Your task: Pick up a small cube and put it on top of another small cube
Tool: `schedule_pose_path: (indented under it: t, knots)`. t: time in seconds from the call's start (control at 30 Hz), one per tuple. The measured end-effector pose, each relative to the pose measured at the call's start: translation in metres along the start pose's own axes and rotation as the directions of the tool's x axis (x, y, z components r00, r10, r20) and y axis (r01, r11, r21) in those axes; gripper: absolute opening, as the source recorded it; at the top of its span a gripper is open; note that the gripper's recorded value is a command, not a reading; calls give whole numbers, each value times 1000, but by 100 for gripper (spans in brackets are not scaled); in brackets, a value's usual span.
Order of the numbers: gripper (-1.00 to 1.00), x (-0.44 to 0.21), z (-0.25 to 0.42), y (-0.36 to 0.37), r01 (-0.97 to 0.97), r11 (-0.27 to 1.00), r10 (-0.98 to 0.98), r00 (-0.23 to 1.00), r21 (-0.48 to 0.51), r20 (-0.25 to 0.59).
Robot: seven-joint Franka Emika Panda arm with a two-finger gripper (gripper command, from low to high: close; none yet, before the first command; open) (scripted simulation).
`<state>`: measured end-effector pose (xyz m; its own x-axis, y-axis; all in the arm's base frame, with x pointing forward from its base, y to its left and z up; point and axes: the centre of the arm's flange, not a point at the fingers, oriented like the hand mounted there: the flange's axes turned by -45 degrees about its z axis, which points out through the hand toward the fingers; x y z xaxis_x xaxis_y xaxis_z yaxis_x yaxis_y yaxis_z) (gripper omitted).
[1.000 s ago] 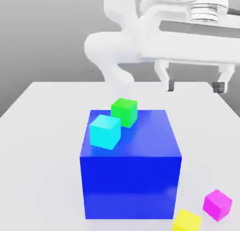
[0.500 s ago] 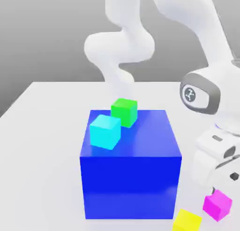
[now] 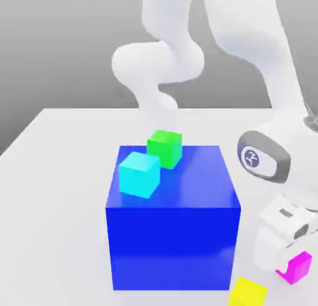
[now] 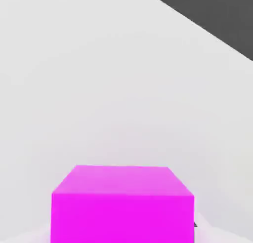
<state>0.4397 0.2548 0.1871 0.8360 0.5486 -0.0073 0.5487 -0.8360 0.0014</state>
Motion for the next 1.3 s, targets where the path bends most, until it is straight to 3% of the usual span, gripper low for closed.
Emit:
schedule_pose_path:
  t: [0.2,0.43,0.93,1.2,1.3]
  knots:
    - [-100,20,-41,72,-93,995,95,992,-23,86]
    - [-100,-15,-147,155,-272,962,267,955,24,127]
    - [-100,-157,-252,152,-486,873,484,873,44,54]
    - [-100,-232,-270,135,-597,801,597,802,34,12]
    - [-100,-244,-246,131,-622,783,622,783,14,-2]
